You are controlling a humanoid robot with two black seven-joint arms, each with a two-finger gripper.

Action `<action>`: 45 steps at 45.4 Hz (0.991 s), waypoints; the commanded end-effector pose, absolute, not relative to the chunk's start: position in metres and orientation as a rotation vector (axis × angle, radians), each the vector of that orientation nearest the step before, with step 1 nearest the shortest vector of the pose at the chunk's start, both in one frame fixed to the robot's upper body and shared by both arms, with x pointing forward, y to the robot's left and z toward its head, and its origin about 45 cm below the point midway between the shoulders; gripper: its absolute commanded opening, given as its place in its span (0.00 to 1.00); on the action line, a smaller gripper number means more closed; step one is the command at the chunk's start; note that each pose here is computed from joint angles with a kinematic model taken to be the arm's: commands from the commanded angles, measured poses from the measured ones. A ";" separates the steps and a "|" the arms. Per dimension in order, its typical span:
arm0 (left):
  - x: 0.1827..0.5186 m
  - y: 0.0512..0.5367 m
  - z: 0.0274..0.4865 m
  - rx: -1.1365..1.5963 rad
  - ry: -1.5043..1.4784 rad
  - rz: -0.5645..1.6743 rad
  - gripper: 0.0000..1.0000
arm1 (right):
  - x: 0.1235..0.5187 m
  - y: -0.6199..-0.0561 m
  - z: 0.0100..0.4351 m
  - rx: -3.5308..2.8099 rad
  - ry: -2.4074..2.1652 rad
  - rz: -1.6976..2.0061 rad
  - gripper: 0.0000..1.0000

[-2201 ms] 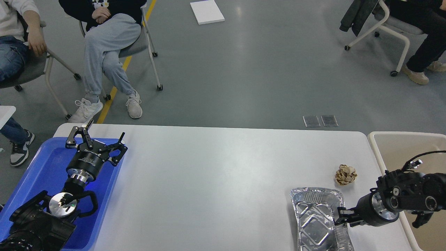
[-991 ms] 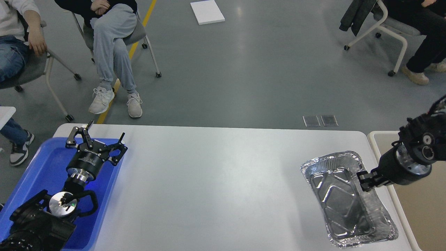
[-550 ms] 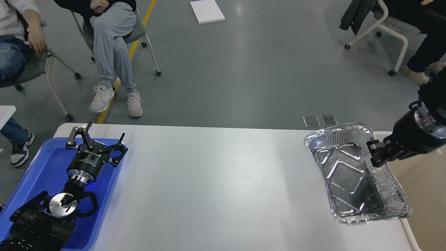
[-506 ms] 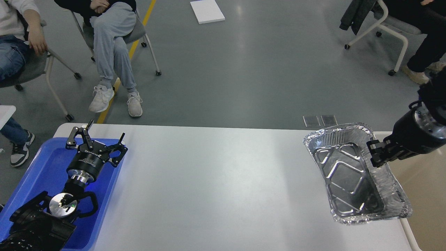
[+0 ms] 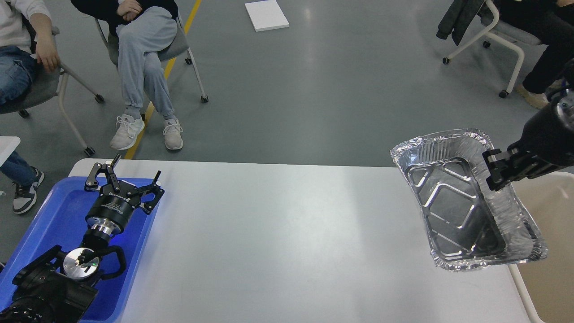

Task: Tidy desktop
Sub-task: 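Lift the foil tray with the right gripper toward the bin, then lower the foil tray into the bin and release it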

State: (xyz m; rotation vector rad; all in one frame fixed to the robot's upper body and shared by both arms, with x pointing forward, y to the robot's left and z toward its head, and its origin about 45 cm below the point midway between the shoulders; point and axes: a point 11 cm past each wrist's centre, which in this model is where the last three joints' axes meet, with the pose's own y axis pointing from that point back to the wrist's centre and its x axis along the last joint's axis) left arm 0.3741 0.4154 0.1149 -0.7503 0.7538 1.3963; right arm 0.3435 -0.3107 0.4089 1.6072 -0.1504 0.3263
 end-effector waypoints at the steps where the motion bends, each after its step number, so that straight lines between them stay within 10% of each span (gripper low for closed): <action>1: 0.374 0.415 0.115 -0.751 0.753 1.396 1.00 | 0.344 -0.315 0.411 1.605 -0.163 0.318 0.00; 45: 0.374 0.416 0.115 -0.752 0.753 1.399 1.00 | 0.319 -0.515 0.367 1.646 -0.727 0.032 0.00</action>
